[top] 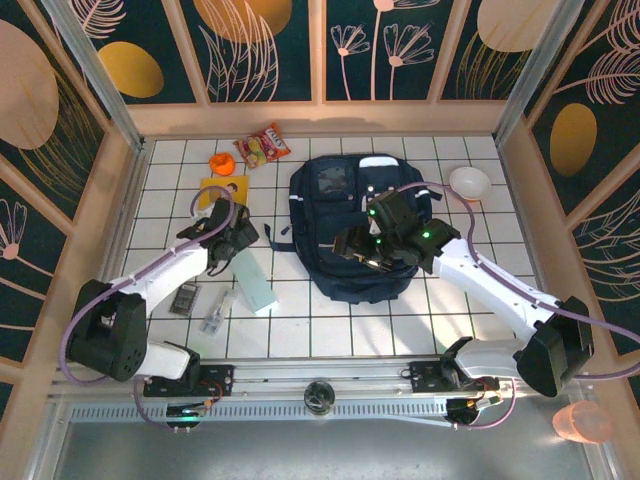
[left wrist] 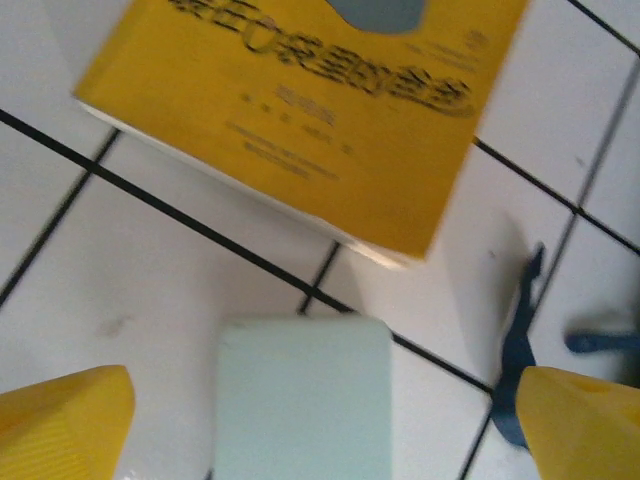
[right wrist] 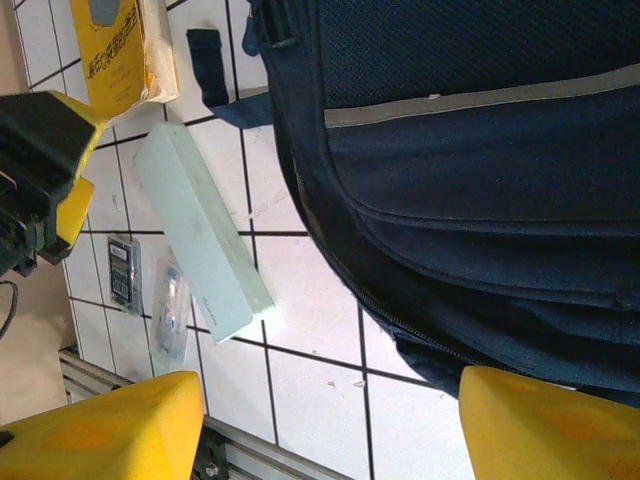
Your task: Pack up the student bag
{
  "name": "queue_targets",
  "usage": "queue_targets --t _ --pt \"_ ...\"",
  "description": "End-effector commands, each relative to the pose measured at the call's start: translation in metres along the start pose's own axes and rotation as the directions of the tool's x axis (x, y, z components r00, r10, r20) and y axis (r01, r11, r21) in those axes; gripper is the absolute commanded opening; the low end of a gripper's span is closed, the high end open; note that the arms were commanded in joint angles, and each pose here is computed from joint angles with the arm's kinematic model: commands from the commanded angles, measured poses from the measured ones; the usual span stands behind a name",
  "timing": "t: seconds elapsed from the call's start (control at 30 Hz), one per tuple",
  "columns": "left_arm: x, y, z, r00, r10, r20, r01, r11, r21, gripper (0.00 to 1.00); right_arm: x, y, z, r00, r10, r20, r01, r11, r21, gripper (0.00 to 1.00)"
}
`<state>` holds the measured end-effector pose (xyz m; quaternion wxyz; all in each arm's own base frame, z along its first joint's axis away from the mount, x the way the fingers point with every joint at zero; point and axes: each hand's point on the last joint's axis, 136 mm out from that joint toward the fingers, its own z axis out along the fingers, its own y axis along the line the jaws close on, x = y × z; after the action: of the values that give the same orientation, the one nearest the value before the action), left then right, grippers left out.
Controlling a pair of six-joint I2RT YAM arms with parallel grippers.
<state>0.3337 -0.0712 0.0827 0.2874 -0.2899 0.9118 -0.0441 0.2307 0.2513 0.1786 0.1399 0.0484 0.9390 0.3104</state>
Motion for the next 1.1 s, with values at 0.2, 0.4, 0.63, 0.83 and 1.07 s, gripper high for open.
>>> queue_targets --t 0.2,0.4,0.63,0.83,1.07 --pt "-0.088 -0.009 0.013 0.993 0.091 0.073 -0.098 0.990 0.105 0.99 -0.024 0.057 0.016 0.995 -0.080 0.067 0.091 0.977 -0.194 0.62" --pt "-0.115 -0.008 0.028 0.999 0.019 0.031 -0.028 0.951 0.306 0.97 -0.040 0.111 0.070 0.980 -0.155 0.124 0.177 0.965 -0.194 0.59" --pt "-0.133 0.007 0.056 0.999 -0.013 0.038 -0.001 0.938 0.347 0.83 -0.060 0.150 0.138 0.956 -0.232 0.182 0.261 0.952 -0.158 0.59" --pt "-0.135 0.012 0.083 0.998 0.057 0.028 -0.063 0.951 0.302 0.79 -0.070 0.153 0.189 0.946 -0.282 0.162 0.303 0.945 -0.126 0.59" --pt "-0.113 0.010 0.102 0.991 0.126 -0.045 -0.104 0.935 0.339 0.77 -0.066 0.140 0.238 0.951 -0.292 0.100 0.303 0.947 -0.107 0.59"
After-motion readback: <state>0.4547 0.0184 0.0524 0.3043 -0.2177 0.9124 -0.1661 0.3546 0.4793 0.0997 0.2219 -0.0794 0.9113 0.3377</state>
